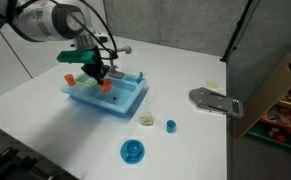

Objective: Pick up the orange cup from the sink and put it on the light blue surface in front of the dish rack

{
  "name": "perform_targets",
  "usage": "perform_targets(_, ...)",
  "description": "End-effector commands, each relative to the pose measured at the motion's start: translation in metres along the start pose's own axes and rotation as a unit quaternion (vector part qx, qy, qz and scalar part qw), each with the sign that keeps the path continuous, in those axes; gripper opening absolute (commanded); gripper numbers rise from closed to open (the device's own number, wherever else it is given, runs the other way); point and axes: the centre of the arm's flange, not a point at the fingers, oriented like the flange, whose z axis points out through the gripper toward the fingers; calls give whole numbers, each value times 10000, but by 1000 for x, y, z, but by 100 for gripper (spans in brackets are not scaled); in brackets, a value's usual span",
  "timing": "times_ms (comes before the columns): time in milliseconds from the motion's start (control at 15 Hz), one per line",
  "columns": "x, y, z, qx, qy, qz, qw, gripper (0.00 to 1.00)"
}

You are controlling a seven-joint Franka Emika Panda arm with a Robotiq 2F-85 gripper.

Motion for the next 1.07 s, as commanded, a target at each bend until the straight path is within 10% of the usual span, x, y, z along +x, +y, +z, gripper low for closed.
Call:
perform_targets(0, -11, -19, -3, 43, 249, -403, 9989, 3)
perform_targets(1000, -49, -66, -6, 58, 533, -2374, 9699, 3)
